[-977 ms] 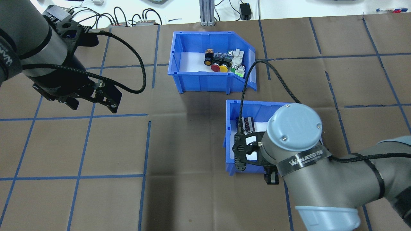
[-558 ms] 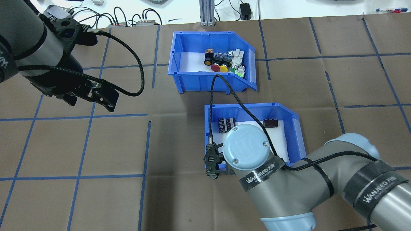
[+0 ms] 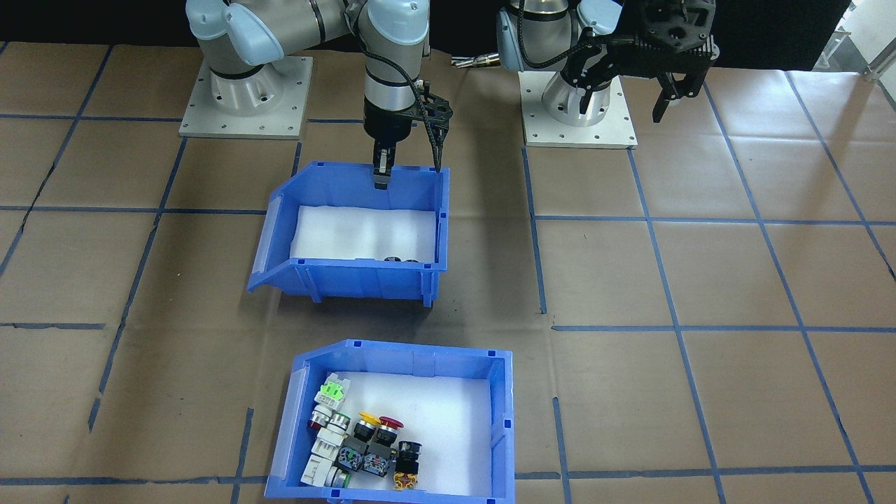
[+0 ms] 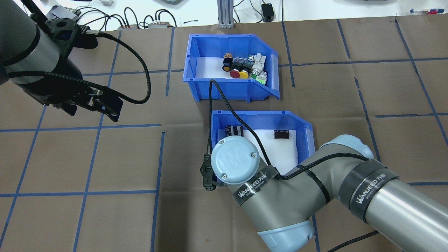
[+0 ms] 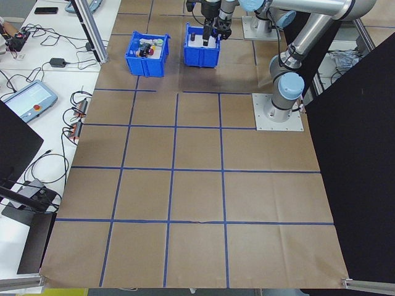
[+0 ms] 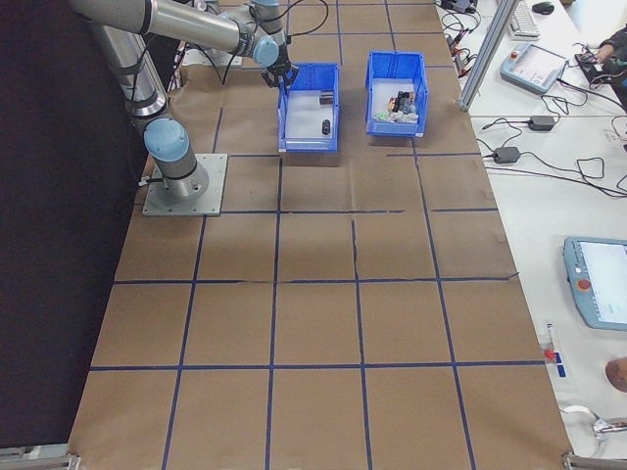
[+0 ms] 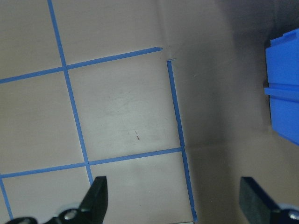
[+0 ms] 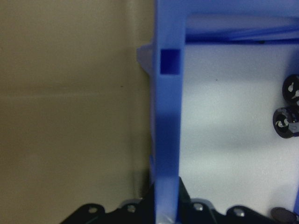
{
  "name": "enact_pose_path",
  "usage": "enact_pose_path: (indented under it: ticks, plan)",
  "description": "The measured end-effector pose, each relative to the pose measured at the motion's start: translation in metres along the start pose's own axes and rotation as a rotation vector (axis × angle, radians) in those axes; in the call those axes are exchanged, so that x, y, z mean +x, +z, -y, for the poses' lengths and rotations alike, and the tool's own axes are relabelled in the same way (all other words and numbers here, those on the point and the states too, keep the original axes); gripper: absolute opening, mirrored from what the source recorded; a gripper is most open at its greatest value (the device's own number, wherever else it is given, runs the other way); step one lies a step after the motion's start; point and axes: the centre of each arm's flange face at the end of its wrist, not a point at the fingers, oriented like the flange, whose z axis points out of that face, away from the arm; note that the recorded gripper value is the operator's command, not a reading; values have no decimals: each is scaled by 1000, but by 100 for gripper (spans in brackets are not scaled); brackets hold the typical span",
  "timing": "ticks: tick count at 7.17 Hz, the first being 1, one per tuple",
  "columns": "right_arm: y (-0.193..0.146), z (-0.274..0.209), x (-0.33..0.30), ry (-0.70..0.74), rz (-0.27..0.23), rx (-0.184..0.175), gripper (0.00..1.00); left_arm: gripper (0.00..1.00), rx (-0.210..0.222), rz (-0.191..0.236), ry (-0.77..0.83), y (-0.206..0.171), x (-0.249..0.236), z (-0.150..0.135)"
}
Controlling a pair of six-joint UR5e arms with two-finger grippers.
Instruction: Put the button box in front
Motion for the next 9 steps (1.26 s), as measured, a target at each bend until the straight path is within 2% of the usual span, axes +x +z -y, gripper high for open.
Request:
enact_pose_path:
  ticks: [3,4,5,6,9]
  plan:
    - [-1,11,-11,-6,2,6,1,100,2,2,-3,-1,-1,-1]
    - [-1,14,-14,-19,2,6,3,100,2,3,-4,-1,-1,0]
    - [-1,15,-16,-28,3,6,79,100,2,3,-7,-1,-1,0]
    - [0,16,-17,-29,5,6,100,100,1,2,-10,-1,-1,0]
    - [-7,17,-15,-12,17,38,100,100,-4,0,-11,0,0,0]
